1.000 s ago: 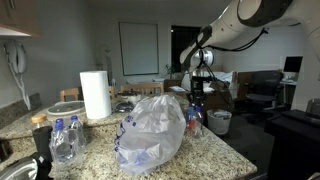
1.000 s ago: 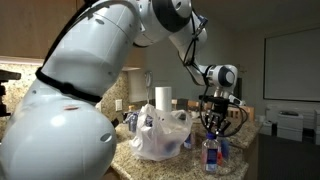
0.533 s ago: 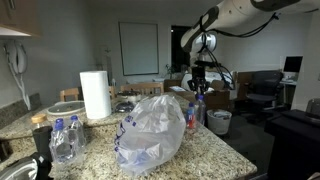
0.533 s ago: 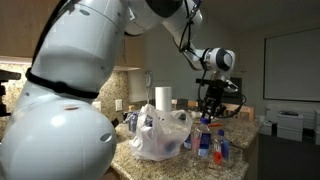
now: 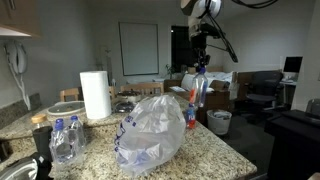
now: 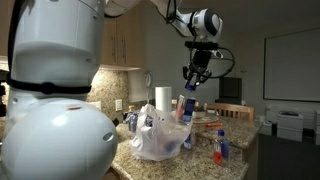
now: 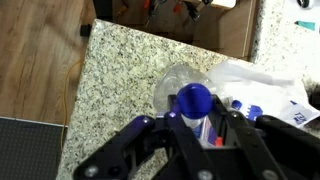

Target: Put the water bottles into the plastic bag.

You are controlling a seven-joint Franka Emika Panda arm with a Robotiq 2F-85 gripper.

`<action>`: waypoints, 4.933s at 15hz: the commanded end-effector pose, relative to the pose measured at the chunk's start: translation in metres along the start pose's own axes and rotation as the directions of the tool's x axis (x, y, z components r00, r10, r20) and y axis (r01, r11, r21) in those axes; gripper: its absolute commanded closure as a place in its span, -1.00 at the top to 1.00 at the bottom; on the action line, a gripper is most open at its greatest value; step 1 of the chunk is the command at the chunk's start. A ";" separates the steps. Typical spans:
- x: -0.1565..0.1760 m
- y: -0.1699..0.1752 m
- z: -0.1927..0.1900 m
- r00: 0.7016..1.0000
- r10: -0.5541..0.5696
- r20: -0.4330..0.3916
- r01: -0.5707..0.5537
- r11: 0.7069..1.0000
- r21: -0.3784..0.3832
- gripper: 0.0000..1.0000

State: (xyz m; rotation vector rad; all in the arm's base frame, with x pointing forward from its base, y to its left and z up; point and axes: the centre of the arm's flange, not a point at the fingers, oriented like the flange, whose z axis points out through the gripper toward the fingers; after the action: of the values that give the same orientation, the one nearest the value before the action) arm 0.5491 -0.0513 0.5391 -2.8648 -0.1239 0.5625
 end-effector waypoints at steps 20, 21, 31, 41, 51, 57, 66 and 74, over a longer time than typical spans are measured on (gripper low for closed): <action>0.149 -0.211 0.113 0.998 -0.009 -0.055 0.009 1.000 0.006 0.30; 0.147 -0.211 0.113 0.998 -0.005 -0.064 0.005 1.000 0.008 0.41; 0.087 -0.178 0.048 0.949 0.023 -0.314 -0.011 0.999 0.042 1.00; 0.046 -0.010 0.001 0.883 0.185 -0.431 -0.207 0.978 -0.004 1.00; 0.110 0.096 0.057 0.877 0.268 -0.399 -0.302 0.953 -0.024 1.00; 0.150 0.129 0.072 0.890 0.296 -0.347 -0.330 0.943 -0.044 1.00; 0.155 0.126 0.089 0.889 0.315 -0.331 -0.347 0.937 -0.041 1.00; 0.188 0.124 0.124 0.876 0.334 -0.347 -0.372 0.927 -0.048 1.00</action>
State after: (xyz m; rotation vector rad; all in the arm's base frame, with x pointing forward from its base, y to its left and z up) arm 0.6711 -0.1288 0.3472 -3.0486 0.4055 0.1393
